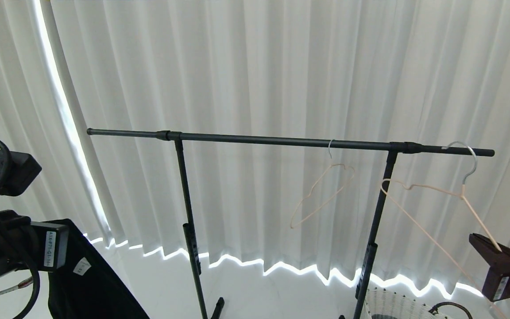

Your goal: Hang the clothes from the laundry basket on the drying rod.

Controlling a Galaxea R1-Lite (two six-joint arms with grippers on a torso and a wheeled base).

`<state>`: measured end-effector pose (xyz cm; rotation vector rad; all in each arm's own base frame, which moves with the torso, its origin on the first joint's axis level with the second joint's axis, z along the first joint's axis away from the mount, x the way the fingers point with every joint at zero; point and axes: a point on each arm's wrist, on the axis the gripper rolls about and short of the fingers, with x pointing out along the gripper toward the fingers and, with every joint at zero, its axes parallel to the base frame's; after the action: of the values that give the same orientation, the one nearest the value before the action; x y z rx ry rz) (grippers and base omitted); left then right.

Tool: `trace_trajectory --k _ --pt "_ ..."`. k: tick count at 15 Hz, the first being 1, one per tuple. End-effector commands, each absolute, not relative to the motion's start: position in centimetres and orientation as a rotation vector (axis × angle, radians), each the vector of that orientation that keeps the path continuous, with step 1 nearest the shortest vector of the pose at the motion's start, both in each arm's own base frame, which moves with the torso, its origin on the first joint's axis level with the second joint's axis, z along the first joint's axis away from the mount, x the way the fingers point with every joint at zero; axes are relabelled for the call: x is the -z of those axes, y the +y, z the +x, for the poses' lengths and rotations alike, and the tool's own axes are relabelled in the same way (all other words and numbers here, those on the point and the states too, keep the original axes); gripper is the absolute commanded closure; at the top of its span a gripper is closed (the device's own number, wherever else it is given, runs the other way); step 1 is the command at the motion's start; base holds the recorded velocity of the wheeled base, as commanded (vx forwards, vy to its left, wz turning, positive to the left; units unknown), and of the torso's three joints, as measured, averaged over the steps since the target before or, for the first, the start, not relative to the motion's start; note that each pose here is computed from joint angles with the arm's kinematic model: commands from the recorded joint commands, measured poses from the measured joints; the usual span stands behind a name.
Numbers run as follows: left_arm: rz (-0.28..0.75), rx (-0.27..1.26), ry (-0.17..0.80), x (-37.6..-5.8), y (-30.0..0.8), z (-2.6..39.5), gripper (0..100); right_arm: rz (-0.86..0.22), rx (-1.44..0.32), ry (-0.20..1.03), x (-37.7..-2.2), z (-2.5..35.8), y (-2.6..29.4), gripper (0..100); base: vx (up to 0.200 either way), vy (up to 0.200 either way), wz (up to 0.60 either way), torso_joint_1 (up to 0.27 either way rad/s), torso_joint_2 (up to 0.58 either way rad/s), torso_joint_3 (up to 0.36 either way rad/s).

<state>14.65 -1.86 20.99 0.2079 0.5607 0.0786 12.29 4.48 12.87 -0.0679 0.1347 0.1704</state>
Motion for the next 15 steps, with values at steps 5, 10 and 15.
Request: trace_trajectory --k 5,10,15 --pt "0.211 -0.037 0.570 -20.6 -2.3 14.5 100 -0.075 -0.302 0.158 -12.7 12.7 5.7 100 -0.120 0.000 0.00 0.000 0.00 0.003" --pt "0.198 0.148 0.520 -20.4 -4.9 16.3 100 -0.068 -0.712 0.199 -12.6 11.5 9.7 100 0.000 0.000 0.00 0.000 0.00 0.000" --pt "0.214 0.100 0.529 -19.4 -6.5 21.2 100 0.040 -0.979 0.253 -13.7 13.0 15.0 100 0.000 0.000 0.00 0.000 0.00 0.000"
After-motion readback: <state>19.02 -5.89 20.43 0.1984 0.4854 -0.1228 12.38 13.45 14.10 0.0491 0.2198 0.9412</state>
